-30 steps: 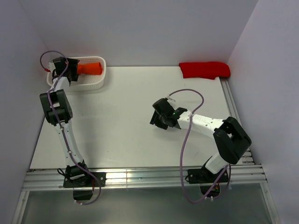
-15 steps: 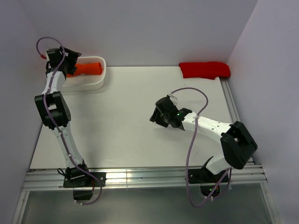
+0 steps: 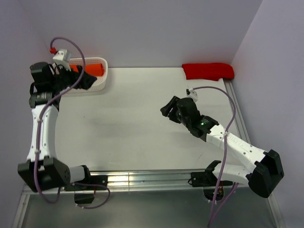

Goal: Roll the t-shirts
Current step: Place the rolled tshirt into the container

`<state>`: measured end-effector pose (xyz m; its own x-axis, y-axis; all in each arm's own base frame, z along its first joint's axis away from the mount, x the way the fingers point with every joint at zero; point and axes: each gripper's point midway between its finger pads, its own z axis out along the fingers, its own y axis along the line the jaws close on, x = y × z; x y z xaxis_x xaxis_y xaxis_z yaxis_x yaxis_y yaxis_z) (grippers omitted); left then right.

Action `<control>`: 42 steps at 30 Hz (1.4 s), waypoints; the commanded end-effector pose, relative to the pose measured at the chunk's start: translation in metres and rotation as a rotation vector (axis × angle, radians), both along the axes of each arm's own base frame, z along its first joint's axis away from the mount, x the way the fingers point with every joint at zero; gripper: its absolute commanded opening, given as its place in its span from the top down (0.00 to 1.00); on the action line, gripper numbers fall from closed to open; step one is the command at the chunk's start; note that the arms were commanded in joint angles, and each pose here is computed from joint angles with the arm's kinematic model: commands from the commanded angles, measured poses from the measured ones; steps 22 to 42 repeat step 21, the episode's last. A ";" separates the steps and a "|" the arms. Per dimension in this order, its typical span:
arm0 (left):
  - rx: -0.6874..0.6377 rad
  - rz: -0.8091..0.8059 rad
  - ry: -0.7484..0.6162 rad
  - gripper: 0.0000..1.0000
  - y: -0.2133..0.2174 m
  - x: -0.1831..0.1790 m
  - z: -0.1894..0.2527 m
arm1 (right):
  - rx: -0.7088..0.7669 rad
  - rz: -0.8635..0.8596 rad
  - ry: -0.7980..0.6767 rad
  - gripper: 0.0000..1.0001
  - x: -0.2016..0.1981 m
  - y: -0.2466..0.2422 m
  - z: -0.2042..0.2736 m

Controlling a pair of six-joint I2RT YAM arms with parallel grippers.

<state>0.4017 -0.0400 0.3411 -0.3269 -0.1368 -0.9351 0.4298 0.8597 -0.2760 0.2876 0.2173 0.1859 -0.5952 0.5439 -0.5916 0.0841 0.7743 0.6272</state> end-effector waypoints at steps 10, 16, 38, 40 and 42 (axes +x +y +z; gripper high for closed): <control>0.093 -0.359 0.049 0.00 -0.054 -0.112 -0.079 | -0.031 -0.072 -0.162 0.34 0.012 -0.024 0.042; 0.103 -0.327 0.022 0.01 -0.060 -0.113 -0.075 | -0.050 -0.091 -0.179 0.34 0.011 -0.032 0.045; 0.093 -0.346 0.042 0.01 -0.063 -0.116 -0.077 | -0.041 -0.110 -0.196 0.32 0.009 -0.038 0.046; 0.093 -0.346 0.042 0.01 -0.063 -0.116 -0.077 | -0.041 -0.110 -0.196 0.32 0.009 -0.038 0.046; 0.093 -0.346 0.042 0.01 -0.063 -0.116 -0.077 | -0.041 -0.110 -0.196 0.32 0.009 -0.038 0.046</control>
